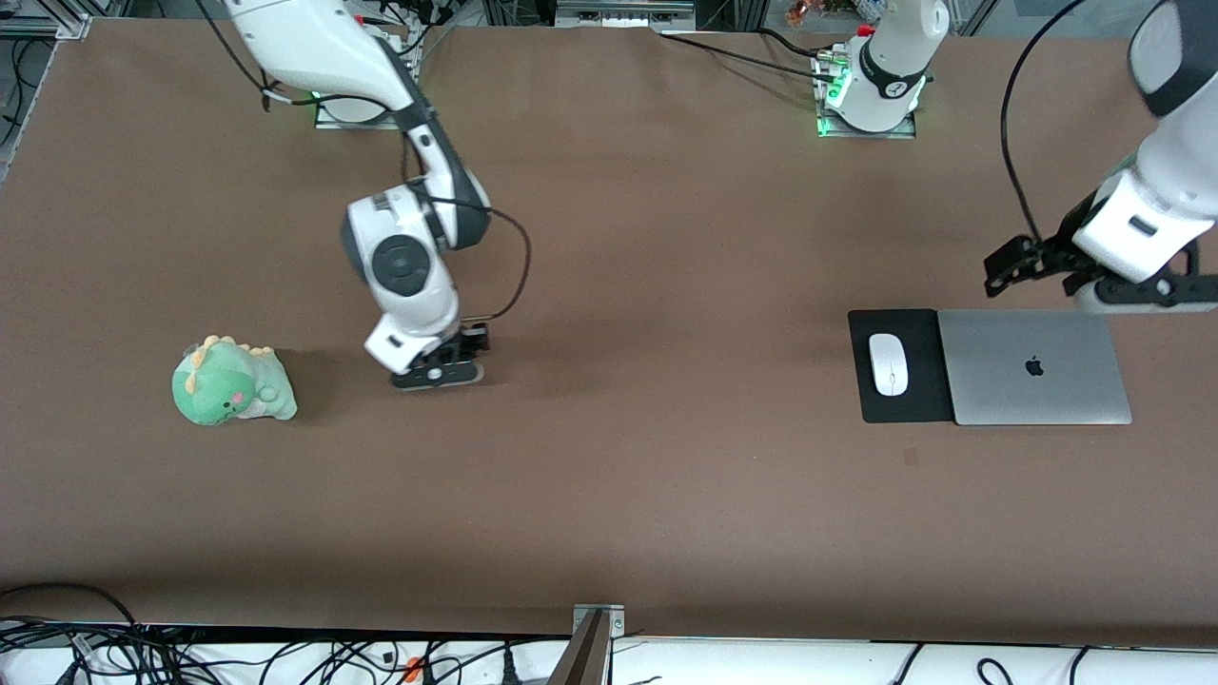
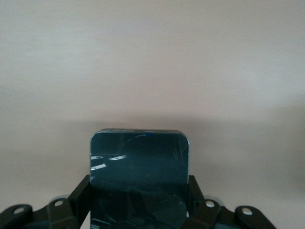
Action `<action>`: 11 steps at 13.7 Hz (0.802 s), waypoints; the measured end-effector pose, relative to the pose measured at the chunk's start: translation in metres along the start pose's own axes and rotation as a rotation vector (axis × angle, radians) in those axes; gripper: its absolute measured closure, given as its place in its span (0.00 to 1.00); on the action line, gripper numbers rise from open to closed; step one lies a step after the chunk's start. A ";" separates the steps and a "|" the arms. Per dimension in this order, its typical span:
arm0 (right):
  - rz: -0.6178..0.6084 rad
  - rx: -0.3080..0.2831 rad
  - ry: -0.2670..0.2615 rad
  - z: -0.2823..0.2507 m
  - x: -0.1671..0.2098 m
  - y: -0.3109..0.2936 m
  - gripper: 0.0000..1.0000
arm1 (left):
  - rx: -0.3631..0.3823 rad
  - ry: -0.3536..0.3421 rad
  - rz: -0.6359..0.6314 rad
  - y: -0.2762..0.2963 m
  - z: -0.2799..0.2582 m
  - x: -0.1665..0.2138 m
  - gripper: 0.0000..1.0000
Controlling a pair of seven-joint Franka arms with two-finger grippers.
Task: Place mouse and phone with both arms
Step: 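Carry the black phone beside the plush toy with the right gripper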
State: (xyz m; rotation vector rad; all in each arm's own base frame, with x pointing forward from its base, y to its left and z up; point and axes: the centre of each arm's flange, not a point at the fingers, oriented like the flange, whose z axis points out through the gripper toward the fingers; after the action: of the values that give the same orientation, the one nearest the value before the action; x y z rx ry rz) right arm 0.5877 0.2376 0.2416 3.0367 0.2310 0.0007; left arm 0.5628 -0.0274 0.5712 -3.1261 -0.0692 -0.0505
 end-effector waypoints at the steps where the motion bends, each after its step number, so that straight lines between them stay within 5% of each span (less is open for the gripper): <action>1: 0.006 0.028 -0.006 0.002 -0.002 0.031 0.19 | 0.002 -0.002 0.003 0.002 -0.016 -0.003 0.00; 4: 0.057 0.087 0.019 0.021 -0.018 0.100 0.19 | 0.001 0.011 0.007 0.004 -0.036 -0.004 0.00; 11: 0.064 0.064 0.102 0.066 -0.038 0.145 0.19 | 0.001 -0.017 -0.016 -0.009 -0.032 -0.003 0.00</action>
State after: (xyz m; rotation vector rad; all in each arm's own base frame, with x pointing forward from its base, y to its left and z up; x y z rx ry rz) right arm 0.5727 0.0832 0.1903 3.1104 0.1446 0.1556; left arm 0.5589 -0.0189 0.6028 -3.1250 -0.0937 -0.0244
